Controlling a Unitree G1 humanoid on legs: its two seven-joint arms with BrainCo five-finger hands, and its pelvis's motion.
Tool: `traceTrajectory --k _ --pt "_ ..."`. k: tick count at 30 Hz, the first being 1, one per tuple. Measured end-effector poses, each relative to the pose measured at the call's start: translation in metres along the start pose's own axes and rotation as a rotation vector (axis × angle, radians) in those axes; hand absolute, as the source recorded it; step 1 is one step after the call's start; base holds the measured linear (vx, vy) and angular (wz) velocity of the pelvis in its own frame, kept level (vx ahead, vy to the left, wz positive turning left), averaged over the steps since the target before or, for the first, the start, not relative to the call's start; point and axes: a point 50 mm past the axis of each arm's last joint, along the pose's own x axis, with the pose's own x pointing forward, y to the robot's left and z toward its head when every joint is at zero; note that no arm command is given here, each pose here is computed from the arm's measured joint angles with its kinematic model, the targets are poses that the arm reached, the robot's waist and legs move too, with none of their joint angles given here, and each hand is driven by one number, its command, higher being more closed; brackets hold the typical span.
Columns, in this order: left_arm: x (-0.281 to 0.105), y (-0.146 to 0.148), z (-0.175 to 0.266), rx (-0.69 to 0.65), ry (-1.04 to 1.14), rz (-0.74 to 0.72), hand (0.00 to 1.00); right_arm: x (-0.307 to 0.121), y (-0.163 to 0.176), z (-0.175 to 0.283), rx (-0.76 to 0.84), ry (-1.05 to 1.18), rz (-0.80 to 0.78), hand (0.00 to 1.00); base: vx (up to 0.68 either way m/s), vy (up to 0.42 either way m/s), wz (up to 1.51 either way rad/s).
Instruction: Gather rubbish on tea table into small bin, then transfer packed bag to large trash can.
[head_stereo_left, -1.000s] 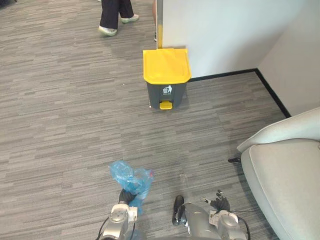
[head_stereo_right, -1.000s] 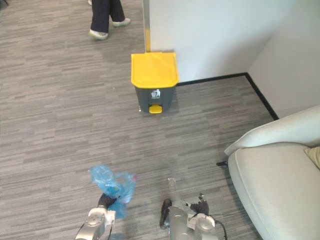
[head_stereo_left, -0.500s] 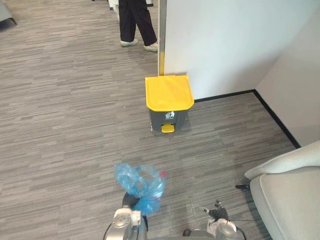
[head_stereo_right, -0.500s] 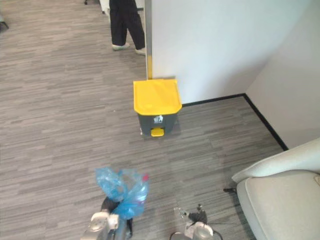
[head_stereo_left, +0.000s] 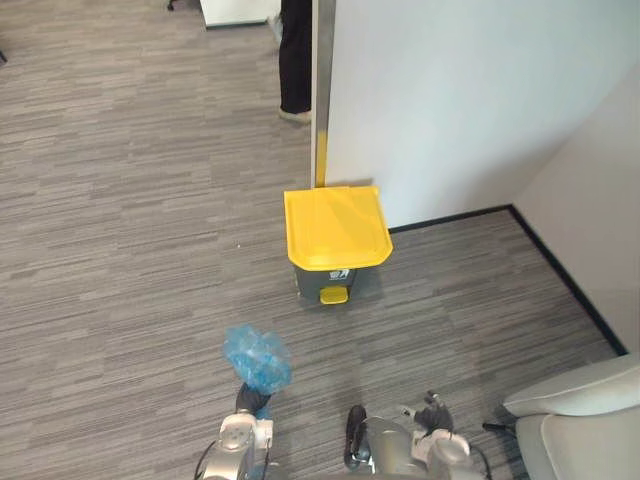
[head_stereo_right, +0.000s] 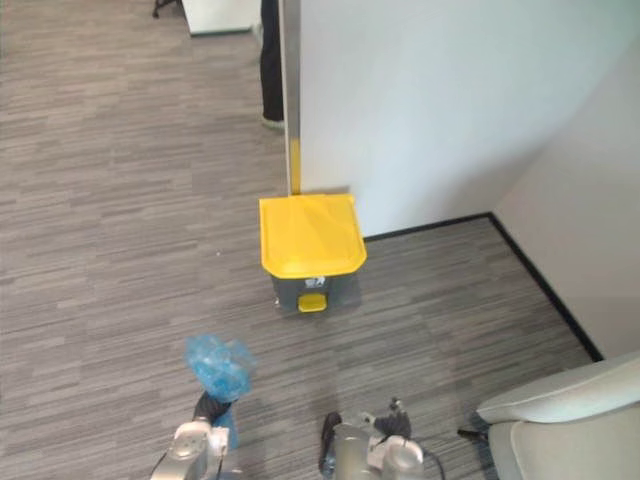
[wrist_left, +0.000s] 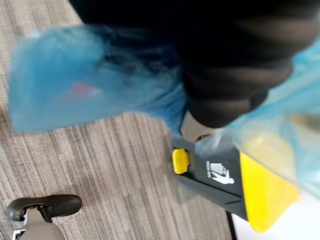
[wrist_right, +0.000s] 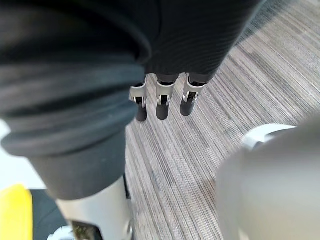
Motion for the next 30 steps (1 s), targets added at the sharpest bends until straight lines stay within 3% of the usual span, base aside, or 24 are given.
traceTrajectory --k 5,12,17,30 --pt "-0.002 -0.020 0.009 -0.054 -0.042 -0.049 1.00 -0.003 0.000 -0.006 -0.008 0.009 0.004 0.00 0.31 -0.076 0.29" --pt "-0.004 -0.021 0.006 -0.055 -0.033 -0.061 1.00 -0.005 0.003 -0.005 0.030 0.001 -0.001 0.00 0.22 0.164 -0.20" --pt "0.000 0.008 0.001 0.036 -0.006 -0.011 1.00 -0.006 0.010 -0.018 0.032 0.075 0.002 0.00 0.20 0.215 0.10" --pt "0.002 0.016 0.002 0.104 0.001 -0.002 1.00 -0.002 0.003 -0.002 0.057 0.009 -0.025 0.00 0.22 0.056 0.05"
